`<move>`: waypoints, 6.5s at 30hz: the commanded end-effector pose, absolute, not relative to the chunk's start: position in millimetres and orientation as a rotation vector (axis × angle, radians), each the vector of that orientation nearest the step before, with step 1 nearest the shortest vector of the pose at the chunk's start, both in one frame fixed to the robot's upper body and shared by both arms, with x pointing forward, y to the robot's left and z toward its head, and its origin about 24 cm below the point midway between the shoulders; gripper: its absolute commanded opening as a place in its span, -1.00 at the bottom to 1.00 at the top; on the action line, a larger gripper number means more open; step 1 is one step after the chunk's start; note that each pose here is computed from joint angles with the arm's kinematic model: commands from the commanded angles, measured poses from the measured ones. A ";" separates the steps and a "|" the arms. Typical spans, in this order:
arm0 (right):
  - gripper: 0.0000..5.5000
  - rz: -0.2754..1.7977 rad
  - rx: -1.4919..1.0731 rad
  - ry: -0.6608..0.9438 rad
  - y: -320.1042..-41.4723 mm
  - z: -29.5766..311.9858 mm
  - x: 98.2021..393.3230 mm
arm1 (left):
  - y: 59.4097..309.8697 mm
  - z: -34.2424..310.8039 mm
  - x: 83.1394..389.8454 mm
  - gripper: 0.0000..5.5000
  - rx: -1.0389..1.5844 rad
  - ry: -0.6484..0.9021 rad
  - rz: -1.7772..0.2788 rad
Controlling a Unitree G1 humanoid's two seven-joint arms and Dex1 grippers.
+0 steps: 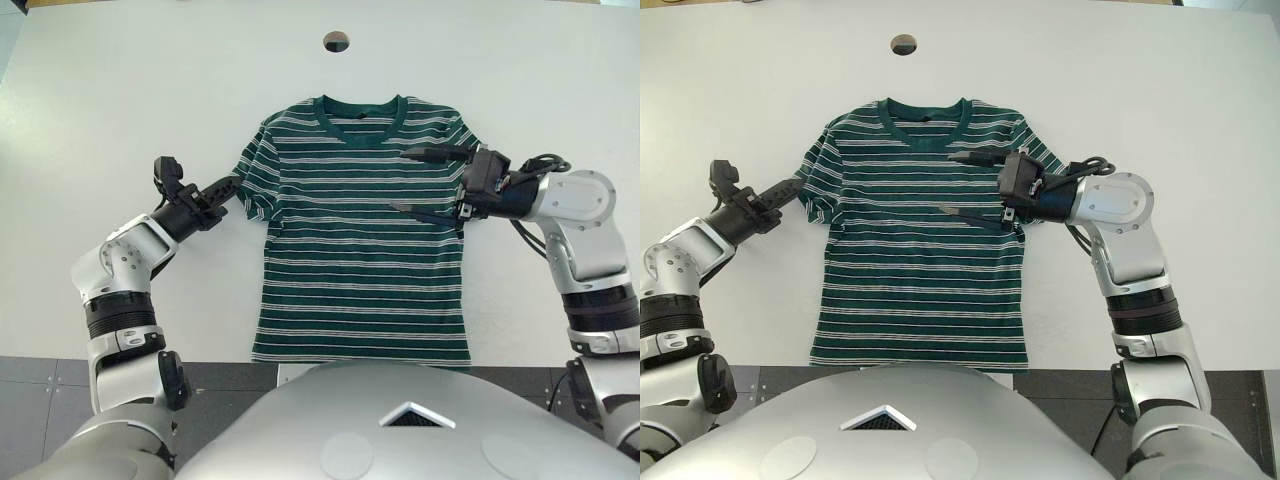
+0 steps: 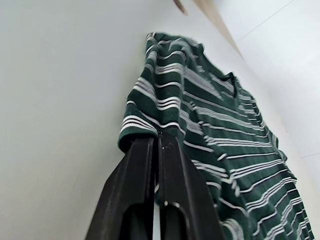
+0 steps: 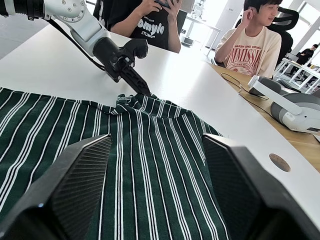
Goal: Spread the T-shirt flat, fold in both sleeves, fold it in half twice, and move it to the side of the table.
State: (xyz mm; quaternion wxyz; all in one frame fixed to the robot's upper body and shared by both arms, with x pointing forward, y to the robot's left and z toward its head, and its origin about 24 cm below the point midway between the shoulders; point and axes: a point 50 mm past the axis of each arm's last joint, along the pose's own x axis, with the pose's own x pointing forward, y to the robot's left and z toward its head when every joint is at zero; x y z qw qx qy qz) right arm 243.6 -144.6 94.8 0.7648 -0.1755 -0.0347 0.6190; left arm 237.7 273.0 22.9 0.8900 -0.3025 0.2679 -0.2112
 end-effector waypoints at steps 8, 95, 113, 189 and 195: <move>0.21 1.352 -0.399 -0.104 -139.4 98.0 248.4 | 286.4 48.3 246.3 -0.95 -0.588 0.478 -0.420; 0.21 0.675 0.042 0.798 -273.6 24.5 289.0 | 206.5 130.9 267.5 -0.09 -0.216 -0.325 -0.360; -0.91 0.713 0.054 0.794 -261.2 23.9 285.2 | 195.0 130.9 269.7 -0.08 -0.255 -0.301 -0.353; -0.20 1.046 0.100 0.587 -125.6 73.7 263.5 | 217.1 98.6 267.4 -0.08 -0.359 -0.252 -0.302; -0.20 1.270 0.074 0.288 -160.4 106.1 236.0 | 210.2 112.1 237.6 -0.08 0.036 -0.211 -0.485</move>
